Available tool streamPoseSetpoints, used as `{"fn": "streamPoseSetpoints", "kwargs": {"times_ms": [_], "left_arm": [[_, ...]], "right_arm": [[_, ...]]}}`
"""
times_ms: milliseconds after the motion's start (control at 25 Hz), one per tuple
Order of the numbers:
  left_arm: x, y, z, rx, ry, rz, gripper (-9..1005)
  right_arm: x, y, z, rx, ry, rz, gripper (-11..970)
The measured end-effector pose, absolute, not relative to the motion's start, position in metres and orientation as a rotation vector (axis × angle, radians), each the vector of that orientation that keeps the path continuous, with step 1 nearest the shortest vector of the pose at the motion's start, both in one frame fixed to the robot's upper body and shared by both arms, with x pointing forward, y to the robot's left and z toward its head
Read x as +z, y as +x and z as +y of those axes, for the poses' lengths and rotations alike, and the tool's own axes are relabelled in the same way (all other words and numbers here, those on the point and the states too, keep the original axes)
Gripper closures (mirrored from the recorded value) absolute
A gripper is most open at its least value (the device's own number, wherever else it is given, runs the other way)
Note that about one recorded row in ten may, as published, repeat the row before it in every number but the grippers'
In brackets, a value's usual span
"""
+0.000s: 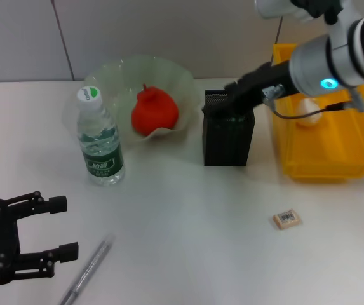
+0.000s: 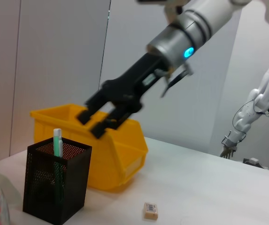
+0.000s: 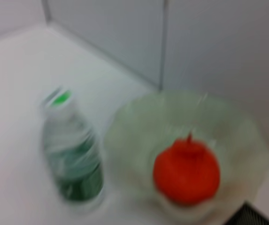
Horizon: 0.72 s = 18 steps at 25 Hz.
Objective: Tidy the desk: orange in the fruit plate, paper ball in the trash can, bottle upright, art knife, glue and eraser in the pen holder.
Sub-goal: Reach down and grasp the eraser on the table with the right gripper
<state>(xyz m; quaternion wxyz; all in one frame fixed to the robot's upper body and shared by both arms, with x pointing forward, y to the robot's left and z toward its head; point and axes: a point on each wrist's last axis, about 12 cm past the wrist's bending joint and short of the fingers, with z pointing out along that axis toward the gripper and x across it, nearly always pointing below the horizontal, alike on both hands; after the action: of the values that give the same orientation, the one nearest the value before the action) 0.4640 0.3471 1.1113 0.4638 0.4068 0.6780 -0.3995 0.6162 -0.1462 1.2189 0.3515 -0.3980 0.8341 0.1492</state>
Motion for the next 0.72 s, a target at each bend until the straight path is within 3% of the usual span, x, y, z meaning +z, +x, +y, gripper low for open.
{"fn": "streamPoseSetpoints", "kwargs": {"times_ms": [120,320,720], "left_arm": [[1.112,0.463,0.347,-0.987,1.001,1.663,194],[1.112,0.462,0.346,-0.997,1.007,1.656,195],[1.112,0.462,0.346,-1.003,1.008,1.652,198]], "right_arm": [[1.233,0.598,-0.150,0.243,-1.114,2.342,417],[1.223,0.589,-0.149,0.198,-1.199,2.518,307],[1.186,0.589,-0.149,0.152,-1.221,2.726,307]]}}
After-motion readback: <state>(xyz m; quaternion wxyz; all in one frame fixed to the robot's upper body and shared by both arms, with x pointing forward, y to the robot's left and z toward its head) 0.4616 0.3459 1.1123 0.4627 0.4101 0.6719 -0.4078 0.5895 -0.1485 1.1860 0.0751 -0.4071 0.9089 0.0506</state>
